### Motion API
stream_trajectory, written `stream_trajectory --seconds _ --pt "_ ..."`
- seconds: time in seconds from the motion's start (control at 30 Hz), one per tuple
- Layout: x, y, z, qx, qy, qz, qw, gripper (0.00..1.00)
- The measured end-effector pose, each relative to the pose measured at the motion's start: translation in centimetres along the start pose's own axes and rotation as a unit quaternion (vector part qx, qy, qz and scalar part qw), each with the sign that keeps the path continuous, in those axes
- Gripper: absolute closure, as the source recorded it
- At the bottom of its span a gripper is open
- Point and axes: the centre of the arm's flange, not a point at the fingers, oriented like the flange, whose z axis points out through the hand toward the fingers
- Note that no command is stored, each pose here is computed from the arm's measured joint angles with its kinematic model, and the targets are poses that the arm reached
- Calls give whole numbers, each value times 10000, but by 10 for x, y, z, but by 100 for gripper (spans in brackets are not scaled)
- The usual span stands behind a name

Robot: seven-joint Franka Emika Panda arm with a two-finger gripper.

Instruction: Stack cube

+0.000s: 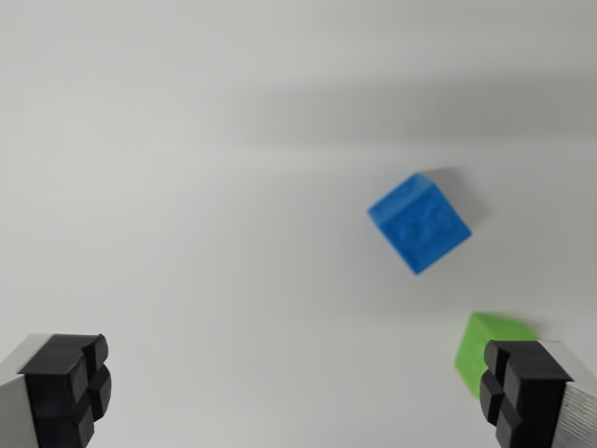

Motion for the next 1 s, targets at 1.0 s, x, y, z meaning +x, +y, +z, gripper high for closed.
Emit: stream_trajectory --seconds 1.0 --pt "8 77 61 -43 -101 290 9995 0"
